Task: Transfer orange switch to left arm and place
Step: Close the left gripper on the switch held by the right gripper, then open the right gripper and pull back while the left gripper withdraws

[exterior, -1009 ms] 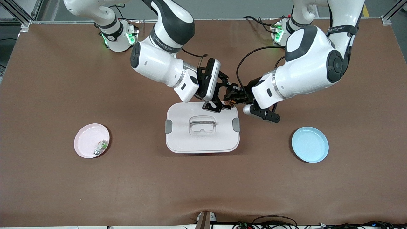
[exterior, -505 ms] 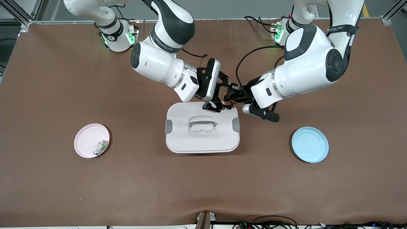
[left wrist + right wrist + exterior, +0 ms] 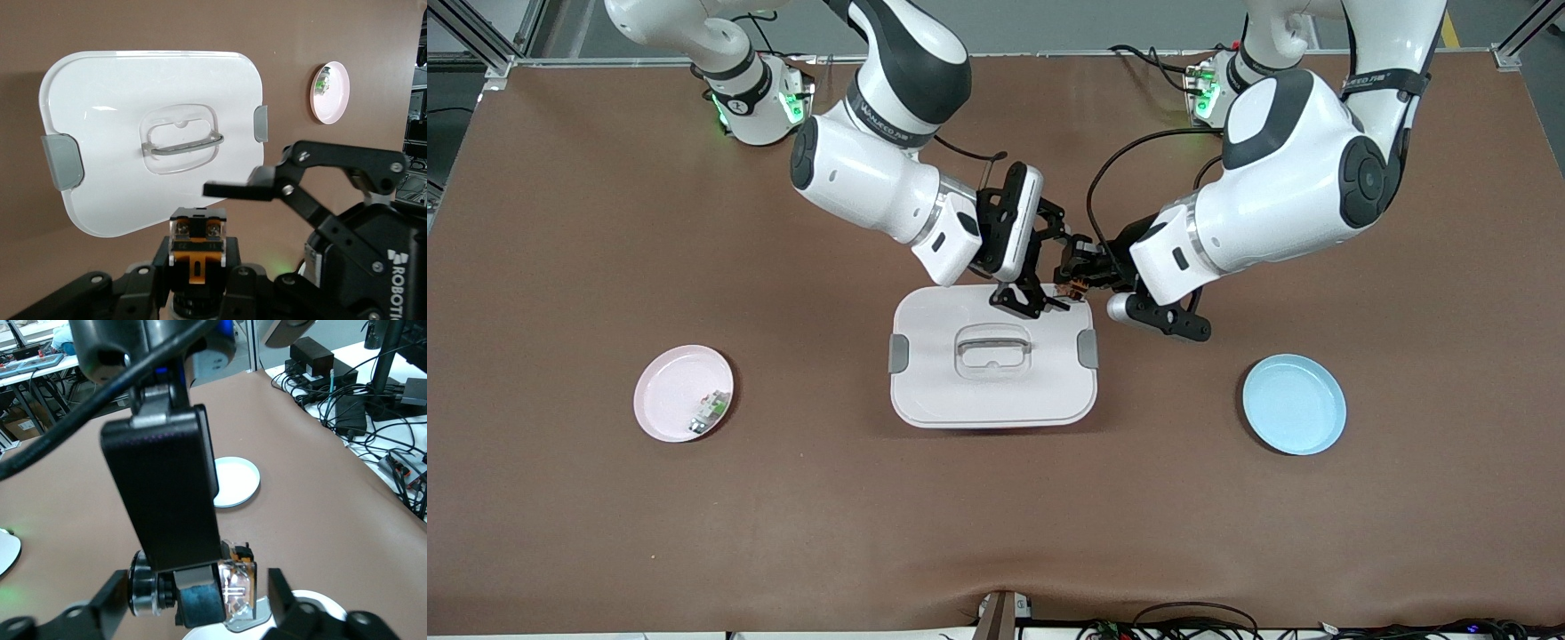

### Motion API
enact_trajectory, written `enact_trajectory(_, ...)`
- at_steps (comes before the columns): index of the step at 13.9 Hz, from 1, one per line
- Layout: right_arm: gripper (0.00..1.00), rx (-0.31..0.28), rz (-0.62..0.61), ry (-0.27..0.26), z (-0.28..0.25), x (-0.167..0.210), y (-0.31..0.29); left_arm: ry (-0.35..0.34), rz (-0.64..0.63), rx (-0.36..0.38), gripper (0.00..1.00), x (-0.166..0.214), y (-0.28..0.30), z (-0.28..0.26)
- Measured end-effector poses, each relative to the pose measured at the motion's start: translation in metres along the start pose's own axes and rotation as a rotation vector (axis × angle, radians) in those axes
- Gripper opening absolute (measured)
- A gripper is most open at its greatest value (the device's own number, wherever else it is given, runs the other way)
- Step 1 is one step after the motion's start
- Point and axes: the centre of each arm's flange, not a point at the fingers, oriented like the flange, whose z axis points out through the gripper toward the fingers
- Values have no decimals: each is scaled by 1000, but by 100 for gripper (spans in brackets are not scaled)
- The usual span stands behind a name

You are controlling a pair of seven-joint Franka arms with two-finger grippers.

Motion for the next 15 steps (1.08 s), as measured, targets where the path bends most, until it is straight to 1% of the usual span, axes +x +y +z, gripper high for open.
enact_trajectory(1, 100, -2, -1, 2, -1, 1, 0, 1, -3, 0, 34, 0, -1, 0)
enact_trajectory(3, 100, -3, -2, 3, -2, 2, 0, 2, -4, 3, 34, 1, -1, 0)
enact_trajectory(4, 100, -3, -2, 3, -2, 2, 1, 5, 0, 16, 34, 1, -2, 0)
enact_trajectory(8, 100, -15, 4, 0, -6, -1, 7, 24, -20, 94, 34, 2, -8, -1)
enact_trajectory(10, 100, -40, 15, -10, -16, -8, 19, 38, -22, 148, 34, 3, -13, -1)
enact_trajectory(12, 100, -65, 25, -44, -32, -19, 25, 49, -39, 213, 34, 5, -22, -3)
enact_trajectory(15, 100, -110, 97, -135, -56, -42, 26, 41, -89, 307, 34, 7, -41, -9)
